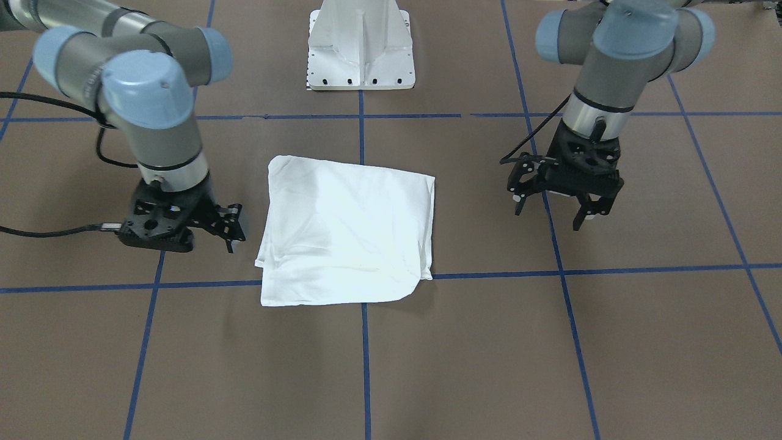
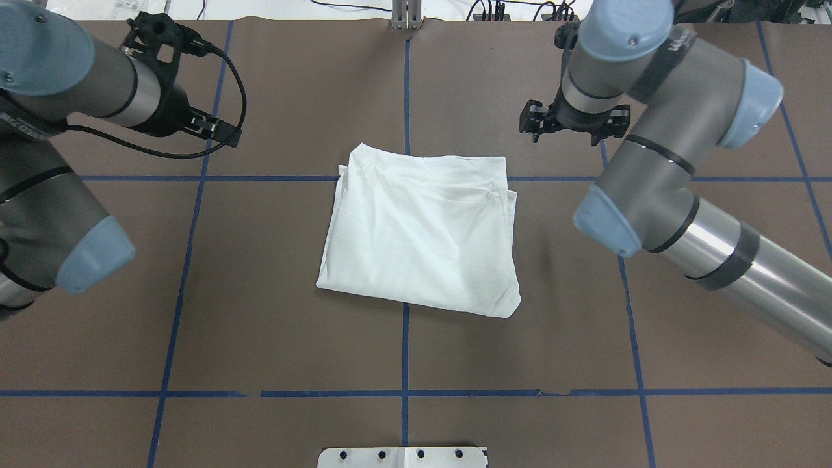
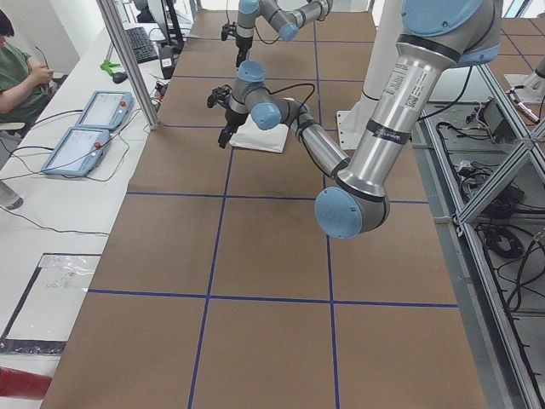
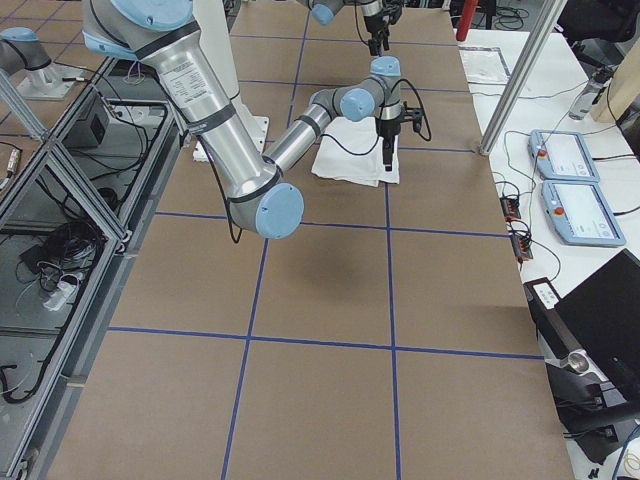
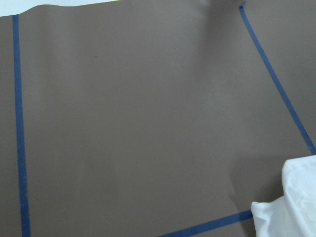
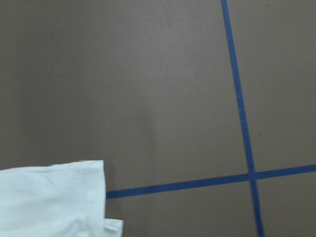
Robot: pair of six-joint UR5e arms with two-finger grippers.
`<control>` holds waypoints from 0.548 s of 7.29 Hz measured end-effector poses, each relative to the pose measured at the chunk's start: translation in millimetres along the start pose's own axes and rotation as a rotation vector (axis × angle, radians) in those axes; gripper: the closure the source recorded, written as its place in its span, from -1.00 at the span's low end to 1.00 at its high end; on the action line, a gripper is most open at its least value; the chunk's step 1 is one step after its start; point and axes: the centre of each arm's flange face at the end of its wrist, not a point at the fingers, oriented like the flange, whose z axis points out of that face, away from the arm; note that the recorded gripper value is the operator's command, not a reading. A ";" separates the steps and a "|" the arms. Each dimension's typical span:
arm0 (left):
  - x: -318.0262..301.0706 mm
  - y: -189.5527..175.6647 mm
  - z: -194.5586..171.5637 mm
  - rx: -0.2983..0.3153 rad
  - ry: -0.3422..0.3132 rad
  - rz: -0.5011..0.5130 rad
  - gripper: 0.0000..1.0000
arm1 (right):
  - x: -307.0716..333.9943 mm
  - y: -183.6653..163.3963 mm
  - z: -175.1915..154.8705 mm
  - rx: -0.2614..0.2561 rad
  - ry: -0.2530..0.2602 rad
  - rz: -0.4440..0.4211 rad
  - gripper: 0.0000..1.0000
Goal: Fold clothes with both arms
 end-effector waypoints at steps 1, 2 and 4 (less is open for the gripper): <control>-44.3 17.8 -26.9 -0.027 -0.003 0.052 -1.00 | 57.5 -1.5 -9.1 -0.040 0.007 -0.068 -1.00; -96.2 39.2 -51.4 -0.050 -0.008 0.101 -1.00 | 122.9 -4.5 -8.9 -0.079 0.014 -0.128 -1.00; -199.8 86.6 -93.4 -0.078 -0.027 0.134 -1.00 | 259.6 -1.5 -2.2 -0.151 0.019 -0.226 -1.00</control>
